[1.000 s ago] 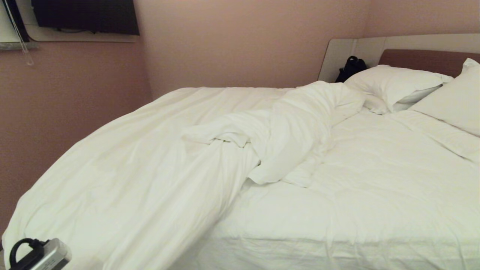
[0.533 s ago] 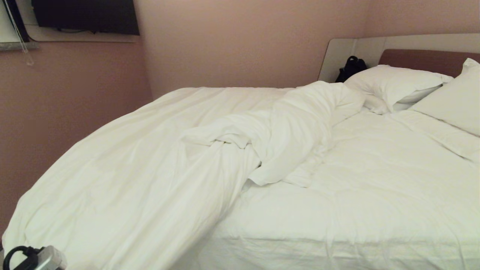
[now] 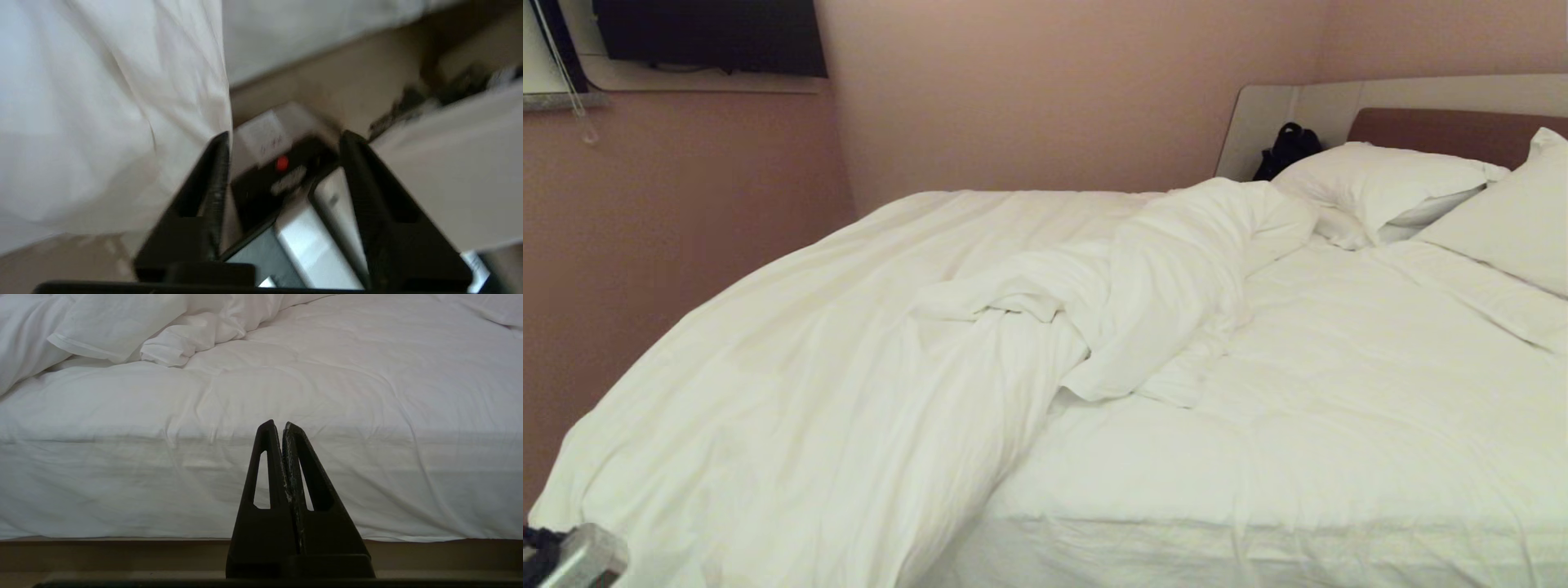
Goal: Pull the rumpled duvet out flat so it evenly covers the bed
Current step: Flatten the corners of the folded blanket
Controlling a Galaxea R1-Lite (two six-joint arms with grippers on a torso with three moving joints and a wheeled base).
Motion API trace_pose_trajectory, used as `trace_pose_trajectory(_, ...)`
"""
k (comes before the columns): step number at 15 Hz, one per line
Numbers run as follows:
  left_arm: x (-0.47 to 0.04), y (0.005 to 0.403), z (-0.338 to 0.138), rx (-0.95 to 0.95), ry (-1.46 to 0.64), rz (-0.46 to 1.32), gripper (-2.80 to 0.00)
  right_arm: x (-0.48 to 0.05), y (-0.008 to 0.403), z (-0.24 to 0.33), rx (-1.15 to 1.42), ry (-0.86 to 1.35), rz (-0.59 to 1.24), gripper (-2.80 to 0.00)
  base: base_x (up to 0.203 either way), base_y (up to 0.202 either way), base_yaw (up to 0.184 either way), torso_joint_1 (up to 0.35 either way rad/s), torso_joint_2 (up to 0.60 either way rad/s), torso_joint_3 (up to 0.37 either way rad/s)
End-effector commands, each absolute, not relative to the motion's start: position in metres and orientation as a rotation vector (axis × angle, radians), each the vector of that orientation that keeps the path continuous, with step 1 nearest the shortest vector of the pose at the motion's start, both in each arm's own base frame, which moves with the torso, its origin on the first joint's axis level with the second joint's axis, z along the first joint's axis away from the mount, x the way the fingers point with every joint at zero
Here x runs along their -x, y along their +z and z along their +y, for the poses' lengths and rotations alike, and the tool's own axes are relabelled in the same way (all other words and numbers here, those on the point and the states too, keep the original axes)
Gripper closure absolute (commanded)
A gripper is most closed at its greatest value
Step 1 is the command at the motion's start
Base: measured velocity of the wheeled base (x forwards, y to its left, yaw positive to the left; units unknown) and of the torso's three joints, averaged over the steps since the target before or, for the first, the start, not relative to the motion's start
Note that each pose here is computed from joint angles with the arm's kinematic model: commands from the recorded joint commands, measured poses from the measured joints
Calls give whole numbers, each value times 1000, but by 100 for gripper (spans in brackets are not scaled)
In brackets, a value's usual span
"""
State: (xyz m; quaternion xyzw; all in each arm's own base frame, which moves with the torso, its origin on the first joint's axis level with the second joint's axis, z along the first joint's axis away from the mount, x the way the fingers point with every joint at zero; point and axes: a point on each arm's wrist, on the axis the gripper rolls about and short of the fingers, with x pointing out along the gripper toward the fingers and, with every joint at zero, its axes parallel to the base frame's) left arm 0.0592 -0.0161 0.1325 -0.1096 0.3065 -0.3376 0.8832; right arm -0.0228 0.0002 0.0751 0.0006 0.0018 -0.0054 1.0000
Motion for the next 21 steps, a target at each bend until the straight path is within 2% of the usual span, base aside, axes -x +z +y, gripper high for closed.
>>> trace_pose_trajectory(1,-56,162,-15,301,-643,530,-280,23,75,0,-2,-11,3,0,0,0,0,0,0,0)
trace_pose_trajectory(5,-86,223,-7,366,-236,388,-280,23,75,0,-2,-11,3,0,0,0,0,0,0,0)
trace_pose_trajectory(10,-176,234,40,437,319,450,-280,23,75,0,-2,-11,3,0,0,0,0,0,0,0)
trace_pose_trajectory(11,-191,233,57,456,402,459,0,23,75,0,-2,-11,3,0,0,0,0,0,0,0)
trace_pose_trajectory(13,-206,236,85,479,514,441,0,23,75,0,-2,-11,3,0,0,0,0,0,0,0)
trace_pose_trajectory(16,-226,219,139,487,641,505,0,23,75,0,-2,-11,3,0,0,0,0,0,0,0)
trace_pose_trajectory(21,-236,170,251,496,584,538,0,23,75,0,-2,-11,3,0,0,0,0,0,0,0)
